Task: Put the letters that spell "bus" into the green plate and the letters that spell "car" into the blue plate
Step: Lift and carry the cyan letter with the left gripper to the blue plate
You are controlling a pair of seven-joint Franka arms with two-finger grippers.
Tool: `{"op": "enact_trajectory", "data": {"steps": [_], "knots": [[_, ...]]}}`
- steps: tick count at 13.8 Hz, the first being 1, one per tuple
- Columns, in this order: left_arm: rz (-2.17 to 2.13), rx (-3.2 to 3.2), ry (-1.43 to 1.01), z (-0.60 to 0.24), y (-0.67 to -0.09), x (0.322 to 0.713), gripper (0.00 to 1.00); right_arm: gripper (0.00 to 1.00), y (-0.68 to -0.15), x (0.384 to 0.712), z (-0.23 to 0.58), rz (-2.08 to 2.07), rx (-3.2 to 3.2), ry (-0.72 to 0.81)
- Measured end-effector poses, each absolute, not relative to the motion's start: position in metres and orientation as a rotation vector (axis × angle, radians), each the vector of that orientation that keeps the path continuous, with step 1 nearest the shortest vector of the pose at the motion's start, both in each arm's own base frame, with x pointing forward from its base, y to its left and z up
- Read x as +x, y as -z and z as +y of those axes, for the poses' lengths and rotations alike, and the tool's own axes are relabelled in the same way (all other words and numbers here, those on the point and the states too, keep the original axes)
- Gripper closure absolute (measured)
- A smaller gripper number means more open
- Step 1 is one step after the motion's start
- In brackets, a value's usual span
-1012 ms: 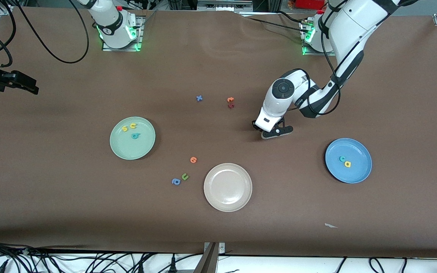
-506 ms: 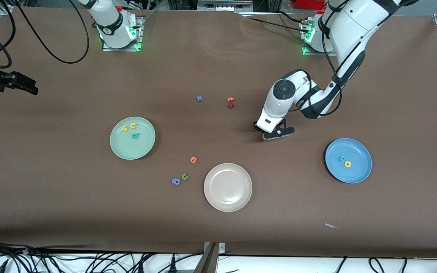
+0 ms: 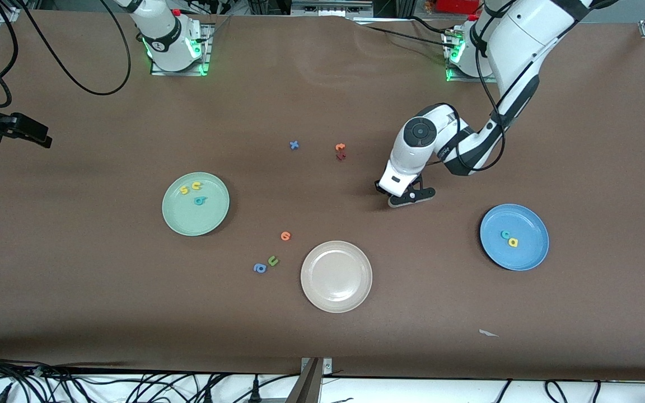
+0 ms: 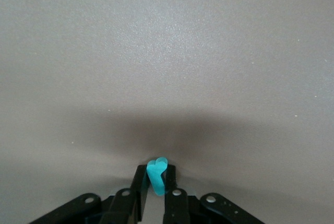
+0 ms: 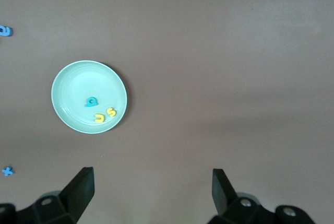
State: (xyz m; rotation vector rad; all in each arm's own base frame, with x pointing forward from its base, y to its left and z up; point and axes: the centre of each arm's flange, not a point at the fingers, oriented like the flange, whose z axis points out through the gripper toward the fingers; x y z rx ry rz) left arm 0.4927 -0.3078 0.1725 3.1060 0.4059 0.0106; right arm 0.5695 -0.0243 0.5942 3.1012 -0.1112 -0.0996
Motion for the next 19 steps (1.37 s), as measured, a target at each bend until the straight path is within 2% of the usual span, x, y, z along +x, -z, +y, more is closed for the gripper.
{"op": "enact_trajectory", "data": {"steps": [3,13,19], "knots": [[0.41,3.105,-0.014,-0.307,-0.173,0.494,0.85,0.0,-0.596,0.57,-0.017,-0.105,3.143,0.094],[0.555,3.119,-0.055,-0.271,-0.196,0.544,0.85,0.0,-0.607,0.57,0.016,-0.003,3.123,0.06],[0.397,3.228,-0.033,-0.197,-0.232,0.603,0.85,0.0,-0.606,0.57,0.016,-0.003,3.123,0.07]]}}
